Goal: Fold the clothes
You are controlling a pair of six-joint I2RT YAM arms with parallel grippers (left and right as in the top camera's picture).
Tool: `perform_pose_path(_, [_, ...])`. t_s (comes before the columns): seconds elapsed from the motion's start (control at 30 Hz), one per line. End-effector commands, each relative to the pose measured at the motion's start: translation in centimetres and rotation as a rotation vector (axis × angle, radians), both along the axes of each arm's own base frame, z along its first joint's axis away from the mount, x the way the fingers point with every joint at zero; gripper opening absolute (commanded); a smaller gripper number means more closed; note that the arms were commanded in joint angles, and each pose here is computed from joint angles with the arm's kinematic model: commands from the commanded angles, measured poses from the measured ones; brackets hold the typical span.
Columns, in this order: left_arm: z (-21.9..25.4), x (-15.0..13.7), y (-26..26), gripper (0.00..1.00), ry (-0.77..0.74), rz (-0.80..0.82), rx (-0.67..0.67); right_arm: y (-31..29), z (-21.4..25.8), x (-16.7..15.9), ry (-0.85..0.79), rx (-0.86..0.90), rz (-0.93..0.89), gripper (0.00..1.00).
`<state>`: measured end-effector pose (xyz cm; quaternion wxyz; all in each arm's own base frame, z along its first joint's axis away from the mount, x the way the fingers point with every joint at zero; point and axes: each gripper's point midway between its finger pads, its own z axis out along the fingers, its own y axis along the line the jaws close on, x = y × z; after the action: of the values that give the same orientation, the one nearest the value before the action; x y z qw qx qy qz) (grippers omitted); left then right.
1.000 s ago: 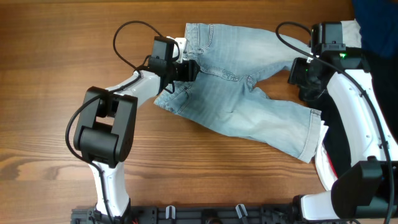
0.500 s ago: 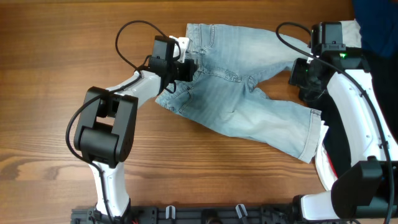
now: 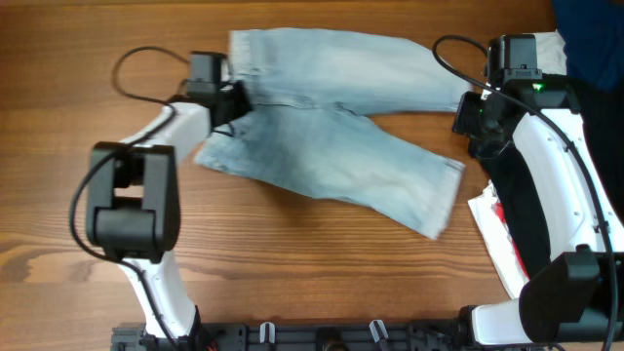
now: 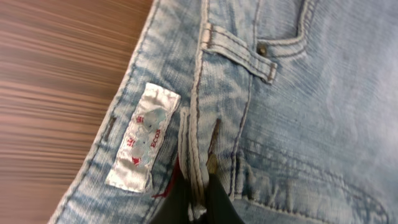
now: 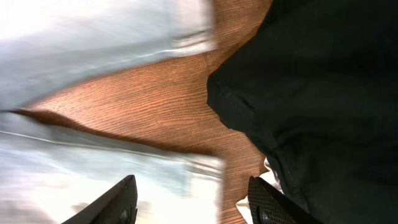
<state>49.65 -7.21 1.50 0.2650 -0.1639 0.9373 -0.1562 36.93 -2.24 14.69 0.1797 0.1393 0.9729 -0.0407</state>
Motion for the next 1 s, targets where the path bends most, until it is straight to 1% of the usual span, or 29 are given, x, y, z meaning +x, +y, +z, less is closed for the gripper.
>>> perform_pose_path(0.0, [0.5,-0.4,6.9,0.04,0.030,0.214,0.065,0.5,0.6,0.2,-0.017,0.009,0.035,0.58])
perform_pose_path(0.1, [0.7,-2.1,9.2,0.04,0.093,0.258,0.070,0.9,0.1,0.2,0.000,0.028,0.052,0.57])
perform_pose_path(0.17, [0.4,-3.9,10.2,0.04,0.165,0.278,0.077,2.4,-0.3,0.5,0.001,0.093,0.127,0.57])
perform_pose_path(0.23, [0.2,-4.9,10.5,0.04,0.205,0.282,0.084,3.9,-0.5,0.4,0.009,0.158,0.209,0.58])
perform_pose_path(0.37, [1.4,-5.5,10.5,0.04,0.201,0.206,0.127,4.6,-1.0,0.5,0.019,0.192,0.235,0.62])
perform_pose_path(0.4, [2.4,-5.5,10.5,0.08,0.182,0.188,0.138,4.9,-1.3,0.2,0.038,0.210,0.240,0.62])
perform_pose_path(0.43, [3.5,-5.5,10.6,0.23,0.160,0.180,0.143,5.2,-1.7,-0.2,0.063,0.229,0.244,0.63])
perform_pose_path(0.47, [5.2,-5.5,10.6,0.51,0.129,0.181,0.143,5.2,-2.2,-0.9,0.102,0.237,0.240,0.63])
perform_pose_path(0.5, [6.9,-6.0,10.5,0.66,0.112,0.183,0.142,5.2,-3.0,-1.9,0.160,0.243,0.234,0.65])
perform_pose_path(0.57, [9.3,-8.3,10.3,0.82,0.134,0.182,0.142,5.2,-4.3,-2.9,0.222,0.250,0.230,0.68])
perform_pose_path(0.6, [9.8,-9.6,10.2,0.91,0.164,0.185,0.139,5.3,-4.8,-3.4,0.241,0.259,0.236,0.68])
perform_pose_path(0.63, [10.0,-11.1,10.1,0.95,0.208,0.200,0.130,5.8,-5.5,-4.0,0.262,0.284,0.256,0.69])
perform_pose_path(0.67, [9.8,-13.4,9.8,0.99,0.294,0.227,0.114,6.1,-6.0,-4.6,0.282,0.304,0.262,0.69])
perform_pose_path(0.7, [9.4,-15.3,9.7,1.00,0.377,0.253,0.101,6.2,-6.6,-5.1,0.298,0.314,0.260,0.70])
perform_pose_path(0.77, [8.4,-17.9,9.4,1.00,0.494,0.280,0.090,6.5,-7.6,-5.9,0.316,0.330,0.260,0.71])
perform_pose_path(0.83, [7.3,-19.2,8.9,1.00,0.551,0.270,0.074,7.0,-8.5,-6.5,0.325,0.364,0.264,0.73])
perform_pose_path(0.97, [4.1,-22.1,8.4,1.00,0.651,0.340,0.038,8.0,-10.2,-7.2,0.317,0.426,0.275,0.73])
